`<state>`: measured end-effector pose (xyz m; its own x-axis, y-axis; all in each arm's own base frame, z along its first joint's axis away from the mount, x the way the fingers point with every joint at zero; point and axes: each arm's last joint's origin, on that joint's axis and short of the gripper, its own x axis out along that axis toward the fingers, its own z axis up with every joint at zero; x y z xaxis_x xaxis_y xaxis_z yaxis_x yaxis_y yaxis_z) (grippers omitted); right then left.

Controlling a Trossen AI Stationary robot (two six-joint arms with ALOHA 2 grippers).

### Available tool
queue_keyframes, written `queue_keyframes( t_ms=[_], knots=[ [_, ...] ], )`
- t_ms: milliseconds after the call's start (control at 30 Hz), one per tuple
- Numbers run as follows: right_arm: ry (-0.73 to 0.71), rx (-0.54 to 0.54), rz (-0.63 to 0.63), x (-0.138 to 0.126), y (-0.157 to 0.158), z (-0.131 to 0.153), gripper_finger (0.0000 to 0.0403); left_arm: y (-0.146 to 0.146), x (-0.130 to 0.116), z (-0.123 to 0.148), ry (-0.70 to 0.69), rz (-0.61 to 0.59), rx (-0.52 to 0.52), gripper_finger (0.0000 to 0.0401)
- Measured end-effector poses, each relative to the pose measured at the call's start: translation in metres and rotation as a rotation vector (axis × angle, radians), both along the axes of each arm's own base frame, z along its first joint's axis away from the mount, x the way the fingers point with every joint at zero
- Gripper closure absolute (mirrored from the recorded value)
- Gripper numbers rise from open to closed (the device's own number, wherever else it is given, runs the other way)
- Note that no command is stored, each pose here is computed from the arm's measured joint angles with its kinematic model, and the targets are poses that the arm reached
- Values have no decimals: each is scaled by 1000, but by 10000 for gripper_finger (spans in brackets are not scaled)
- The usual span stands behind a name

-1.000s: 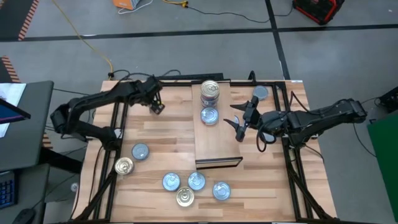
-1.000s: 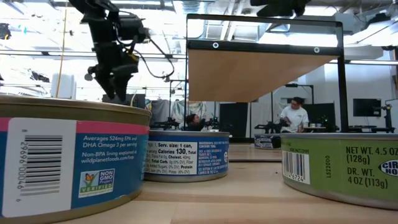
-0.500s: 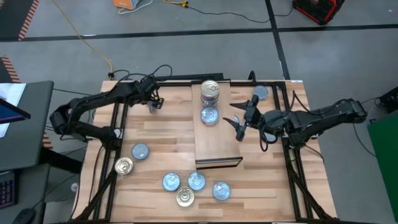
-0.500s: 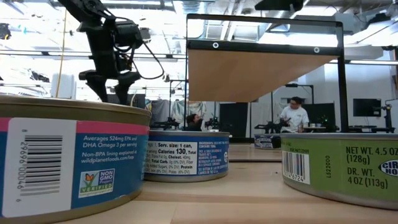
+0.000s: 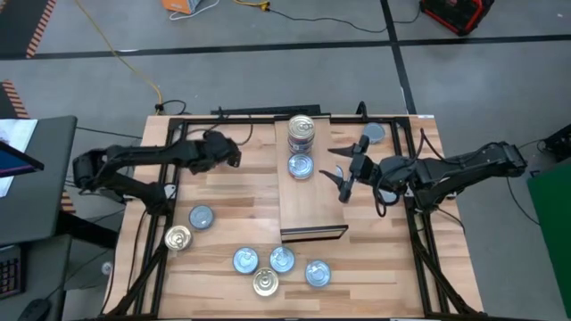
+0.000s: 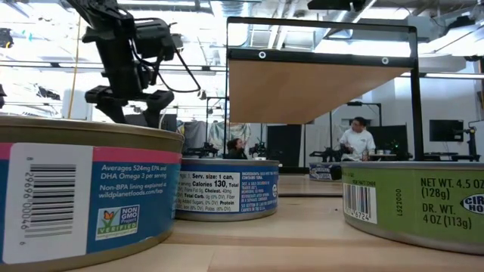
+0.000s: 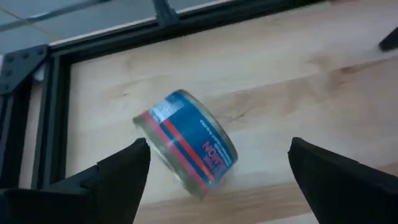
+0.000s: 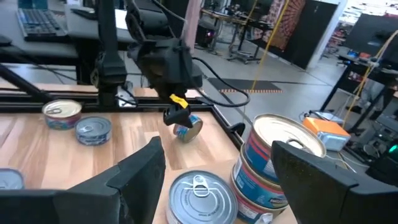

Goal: Stack canned seafood by type on shelf
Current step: Stack the blue and pink tuna can on the shelf on top of the other blue and pink tuna can

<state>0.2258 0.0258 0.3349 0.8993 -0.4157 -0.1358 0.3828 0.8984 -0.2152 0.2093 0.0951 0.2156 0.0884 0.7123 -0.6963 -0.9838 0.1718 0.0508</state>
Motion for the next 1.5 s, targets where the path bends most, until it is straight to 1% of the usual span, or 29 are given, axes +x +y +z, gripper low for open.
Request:
queue_keyframes(
  t_ms=[100, 267, 333, 433, 567, 700, 800, 900, 1000, 1133, 1367, 1500],
  knots=[
    [9, -2, 10, 0, 0, -1, 85, -11, 3, -3, -53, 67, 65, 33],
    [18, -6, 21, 0, 2, -1, 85, -21, 7, -14, -196, 175, 153, 33],
    [29, -9, 34, -1, 4, -2, 85, -22, 7, -19, -236, 205, 167, 33],
    [46, -13, 57, -2, 9, -4, 85, -21, 12, -24, -257, 231, 181, 33],
    [50, -16, 93, -3, 17, -4, 85, -21, 16, -42, -223, 272, 164, 33],
    [55, -19, 128, -5, 25, -5, 85, -21, 23, -64, -178, 308, 157, 33],
    [66, -22, 153, -6, 30, -6, 85, -21, 22, -82, -118, 352, 150, 33],
    [79, -19, 169, -8, 34, -7, 85, -22, 18, -94, -85, 414, 159, 34],
    [90, -16, 183, -9, 37, -9, 85, -22, 15, -99, -82, 457, 184, 38],
    [85, -13, 194, -10, 40, -8, 85, -21, 18, -99, -89, 438, 204, 52],
    [81, -12, 194, -10, 40, -8, 85, -18, 19, -98, -63, 407, 269, 105],
    [78, -11, 191, -9, 39, -7, 85, -17, 19, -97, -14, 369, 300, 132]
  ],
)
